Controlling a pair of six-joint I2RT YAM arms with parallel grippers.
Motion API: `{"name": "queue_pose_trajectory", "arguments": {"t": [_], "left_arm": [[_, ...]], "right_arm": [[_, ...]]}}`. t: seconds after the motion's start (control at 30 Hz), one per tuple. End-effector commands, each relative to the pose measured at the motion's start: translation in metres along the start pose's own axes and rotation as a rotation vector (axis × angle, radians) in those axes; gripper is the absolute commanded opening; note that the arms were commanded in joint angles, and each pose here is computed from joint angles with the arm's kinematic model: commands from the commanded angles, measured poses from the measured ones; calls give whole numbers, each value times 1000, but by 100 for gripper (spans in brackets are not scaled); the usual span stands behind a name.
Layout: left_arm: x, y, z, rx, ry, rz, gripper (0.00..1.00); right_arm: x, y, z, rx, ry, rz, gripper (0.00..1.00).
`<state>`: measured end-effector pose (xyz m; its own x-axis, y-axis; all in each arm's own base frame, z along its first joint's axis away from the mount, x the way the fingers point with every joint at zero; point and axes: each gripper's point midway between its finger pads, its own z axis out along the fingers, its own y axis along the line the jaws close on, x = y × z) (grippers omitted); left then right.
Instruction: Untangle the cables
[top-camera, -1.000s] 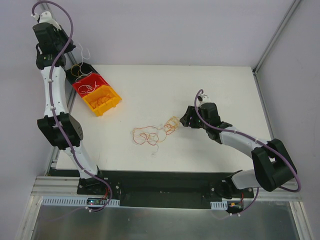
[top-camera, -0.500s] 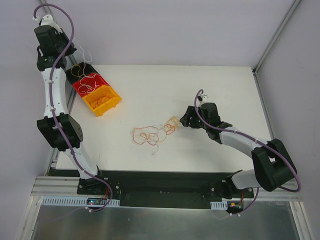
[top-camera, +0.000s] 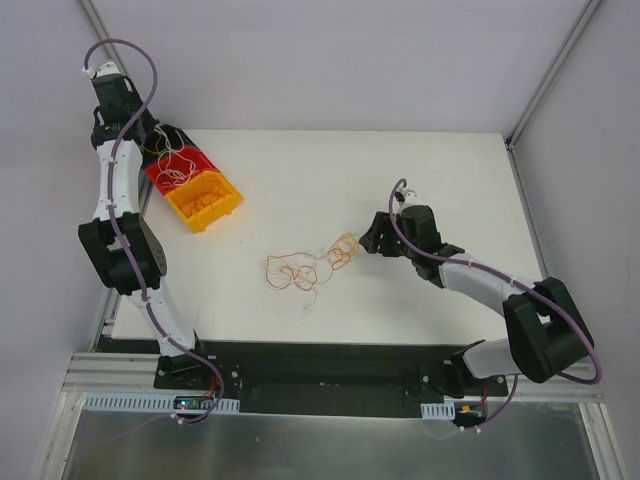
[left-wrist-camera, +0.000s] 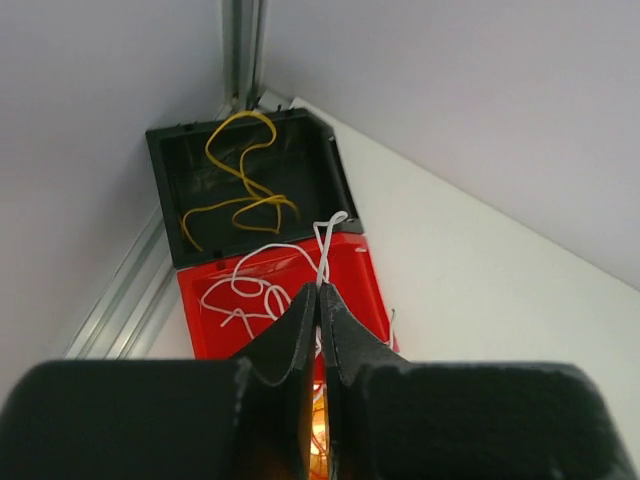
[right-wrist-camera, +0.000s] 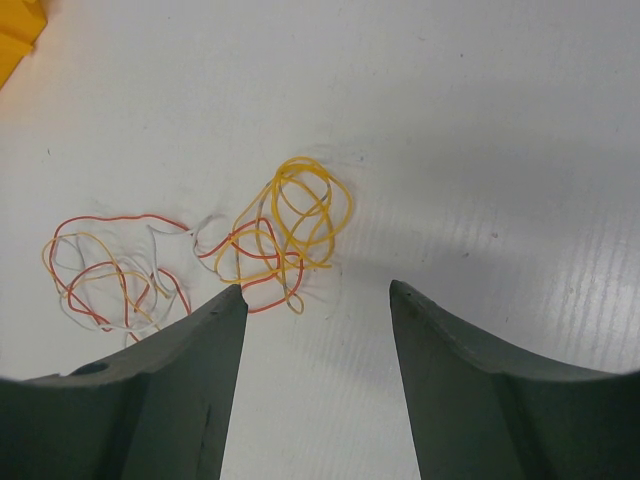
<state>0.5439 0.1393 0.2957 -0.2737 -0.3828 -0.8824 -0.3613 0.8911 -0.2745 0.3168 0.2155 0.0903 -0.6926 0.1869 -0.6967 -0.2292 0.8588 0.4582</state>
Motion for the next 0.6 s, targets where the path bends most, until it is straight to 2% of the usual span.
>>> {"name": "queue_pose_trajectory", "arguments": {"t": [0.0,0.43,0.57], "left_arm": [[33,25,34,-118,38,2,0],[144,36,77,-220,237,43,0],[159,49,85,-283,275,69,0]], "right_arm": [[-21,13,1,-38,-49,-8,62],[-22,13,2,-37,-49,-6,62],[-21,14,1,-42,-46,-7,62]]}}
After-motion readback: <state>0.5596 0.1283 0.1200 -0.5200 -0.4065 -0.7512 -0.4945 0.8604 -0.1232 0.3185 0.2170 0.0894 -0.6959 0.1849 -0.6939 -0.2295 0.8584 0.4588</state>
